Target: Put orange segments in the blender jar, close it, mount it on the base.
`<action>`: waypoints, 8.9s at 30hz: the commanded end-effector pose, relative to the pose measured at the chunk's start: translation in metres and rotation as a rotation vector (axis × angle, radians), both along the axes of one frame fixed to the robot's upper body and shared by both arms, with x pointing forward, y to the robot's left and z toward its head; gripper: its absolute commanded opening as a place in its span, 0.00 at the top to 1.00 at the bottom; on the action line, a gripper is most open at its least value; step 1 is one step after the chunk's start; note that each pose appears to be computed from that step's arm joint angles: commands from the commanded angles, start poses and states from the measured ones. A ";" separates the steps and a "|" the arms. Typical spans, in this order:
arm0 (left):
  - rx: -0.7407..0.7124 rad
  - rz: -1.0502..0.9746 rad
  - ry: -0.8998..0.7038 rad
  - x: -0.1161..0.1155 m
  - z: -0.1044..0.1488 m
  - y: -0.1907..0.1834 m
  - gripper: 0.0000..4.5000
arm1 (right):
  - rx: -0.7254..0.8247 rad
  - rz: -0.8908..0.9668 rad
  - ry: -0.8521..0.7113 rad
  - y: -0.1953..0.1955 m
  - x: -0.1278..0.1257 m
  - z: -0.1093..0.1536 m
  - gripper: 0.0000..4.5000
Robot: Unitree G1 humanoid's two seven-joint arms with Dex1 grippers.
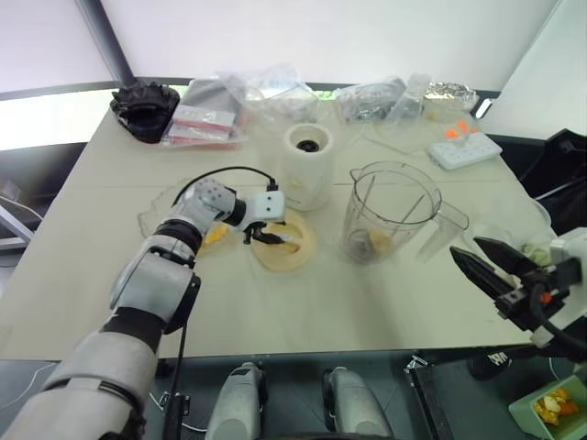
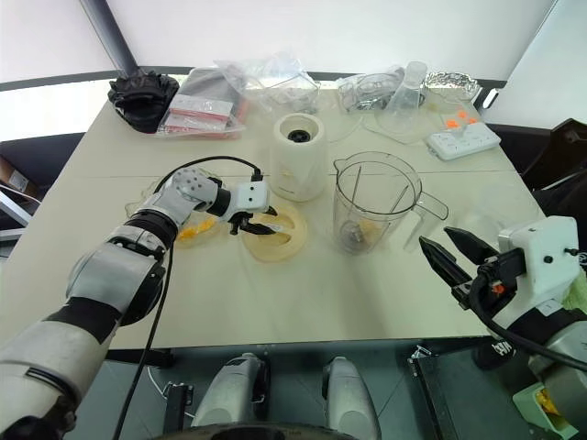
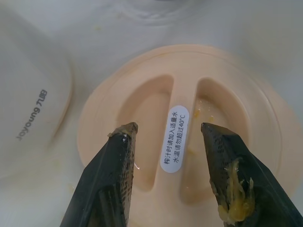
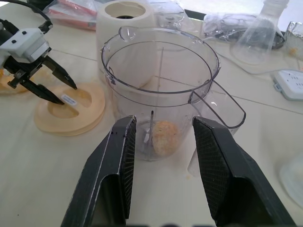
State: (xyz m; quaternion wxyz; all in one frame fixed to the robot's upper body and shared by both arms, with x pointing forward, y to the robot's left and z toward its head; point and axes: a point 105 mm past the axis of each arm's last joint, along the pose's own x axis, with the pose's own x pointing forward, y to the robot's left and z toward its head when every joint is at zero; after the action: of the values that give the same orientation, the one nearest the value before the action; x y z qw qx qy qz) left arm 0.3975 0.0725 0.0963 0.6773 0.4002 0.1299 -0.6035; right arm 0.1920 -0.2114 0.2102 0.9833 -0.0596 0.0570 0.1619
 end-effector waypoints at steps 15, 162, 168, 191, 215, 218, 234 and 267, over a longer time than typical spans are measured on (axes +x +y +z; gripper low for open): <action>0.171 0.183 0.095 0.001 -0.044 -0.002 0.50 | -0.022 0.012 -0.049 0.010 -0.001 0.010 0.57; 0.084 -0.455 0.162 -0.046 0.079 -0.050 0.94 | 0.137 -0.063 -0.118 0.083 0.129 -0.066 0.78; 0.069 -0.292 0.197 -0.040 0.069 -0.054 0.94 | 0.127 -0.027 -0.191 0.090 0.127 -0.056 0.78; 0.052 0.393 0.221 -0.024 0.042 -0.013 0.94 | 0.175 0.089 -0.300 0.109 0.128 -0.042 0.78; -0.096 0.369 0.108 -0.031 0.071 -0.019 0.18 | 0.141 0.123 -0.276 0.109 0.129 -0.048 0.78; -0.154 0.378 0.083 -0.028 0.087 -0.020 0.01 | 0.138 0.112 -0.274 0.105 0.129 -0.048 0.78; -1.019 0.485 0.065 -0.014 0.224 -0.015 0.01 | 0.134 0.113 -0.260 0.104 0.126 -0.054 0.78; -0.828 0.622 0.022 -0.109 0.067 0.060 0.01 | 0.145 -0.074 -0.384 0.029 0.190 0.128 0.78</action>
State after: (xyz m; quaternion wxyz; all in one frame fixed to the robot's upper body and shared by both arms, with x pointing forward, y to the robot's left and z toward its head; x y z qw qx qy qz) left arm 0.2884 0.1330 0.1542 0.9193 0.0150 0.0318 -0.3919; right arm 0.3797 -0.1836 0.3179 0.9864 -0.0236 -0.1170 0.1129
